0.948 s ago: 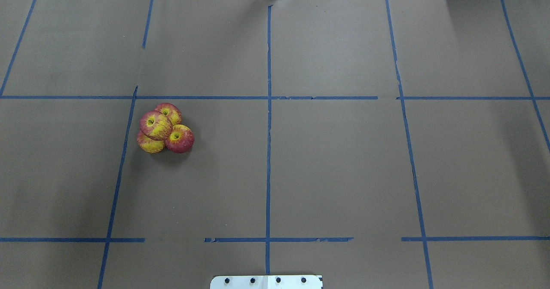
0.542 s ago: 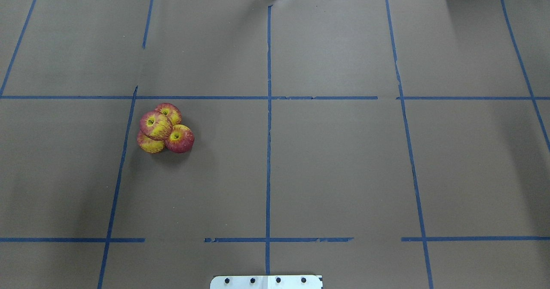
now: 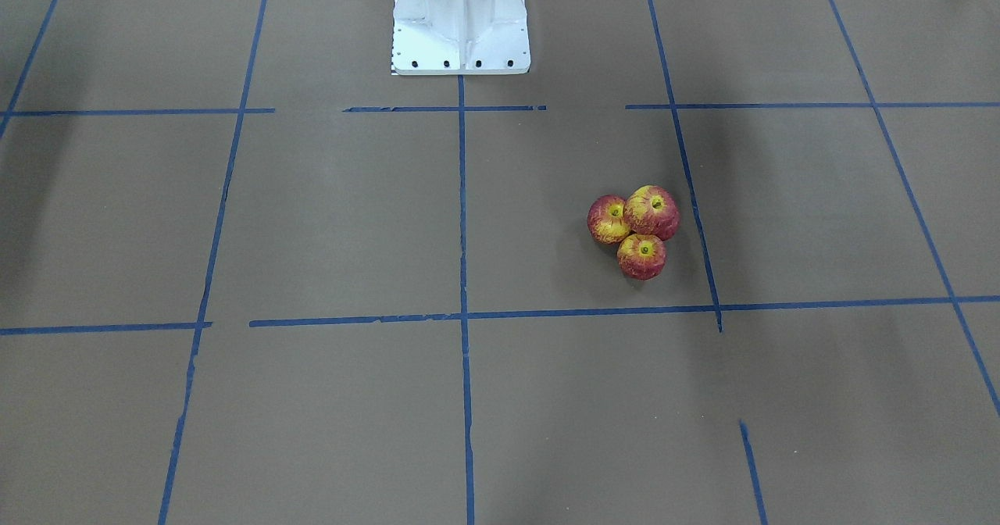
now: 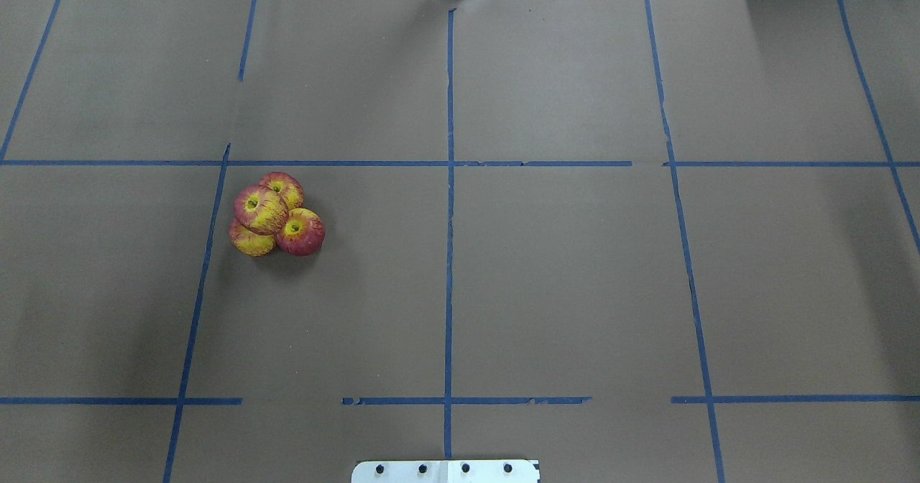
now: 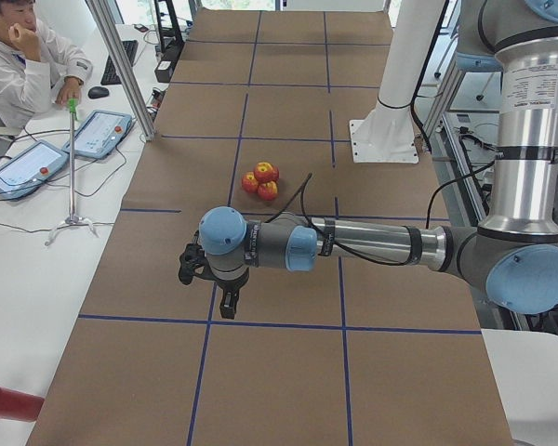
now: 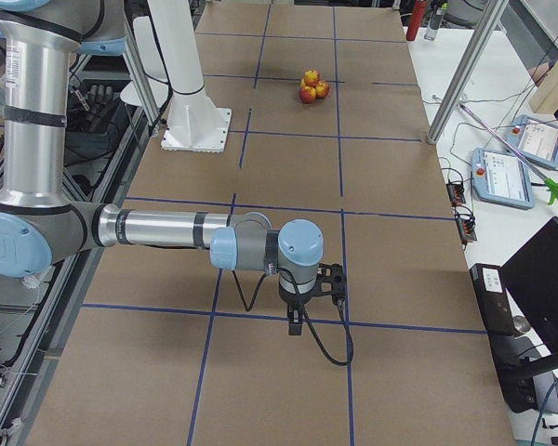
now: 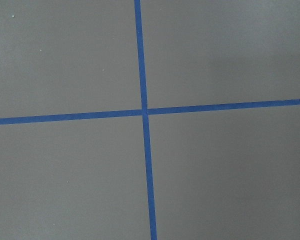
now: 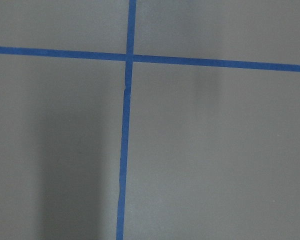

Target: Stack apples

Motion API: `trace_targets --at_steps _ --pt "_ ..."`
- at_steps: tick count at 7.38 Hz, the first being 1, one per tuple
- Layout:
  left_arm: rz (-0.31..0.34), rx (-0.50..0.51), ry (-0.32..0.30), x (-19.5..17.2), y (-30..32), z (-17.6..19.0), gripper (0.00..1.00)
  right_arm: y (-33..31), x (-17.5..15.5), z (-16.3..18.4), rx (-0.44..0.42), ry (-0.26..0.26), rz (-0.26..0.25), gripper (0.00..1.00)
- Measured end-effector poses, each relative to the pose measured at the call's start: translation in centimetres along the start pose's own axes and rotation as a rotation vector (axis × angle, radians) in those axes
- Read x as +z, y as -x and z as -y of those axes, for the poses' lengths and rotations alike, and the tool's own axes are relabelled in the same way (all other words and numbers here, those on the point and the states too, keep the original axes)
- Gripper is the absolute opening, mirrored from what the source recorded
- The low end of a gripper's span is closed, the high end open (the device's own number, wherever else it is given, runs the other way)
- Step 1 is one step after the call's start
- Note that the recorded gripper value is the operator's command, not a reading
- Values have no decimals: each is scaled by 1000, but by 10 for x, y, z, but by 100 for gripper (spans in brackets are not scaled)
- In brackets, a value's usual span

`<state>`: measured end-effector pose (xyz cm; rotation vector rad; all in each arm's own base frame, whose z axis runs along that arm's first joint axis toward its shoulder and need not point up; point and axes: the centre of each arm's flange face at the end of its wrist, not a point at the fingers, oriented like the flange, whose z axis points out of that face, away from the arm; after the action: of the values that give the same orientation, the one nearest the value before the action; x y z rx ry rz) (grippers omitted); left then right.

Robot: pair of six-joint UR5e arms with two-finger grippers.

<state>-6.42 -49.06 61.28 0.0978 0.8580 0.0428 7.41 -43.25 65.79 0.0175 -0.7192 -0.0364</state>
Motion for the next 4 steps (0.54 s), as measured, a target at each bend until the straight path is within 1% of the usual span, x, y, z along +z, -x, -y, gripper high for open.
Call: trace_targets --at_steps 4 --pt "2 9 -1 0 -3 2 100 0 0 0 0 0 0 100"
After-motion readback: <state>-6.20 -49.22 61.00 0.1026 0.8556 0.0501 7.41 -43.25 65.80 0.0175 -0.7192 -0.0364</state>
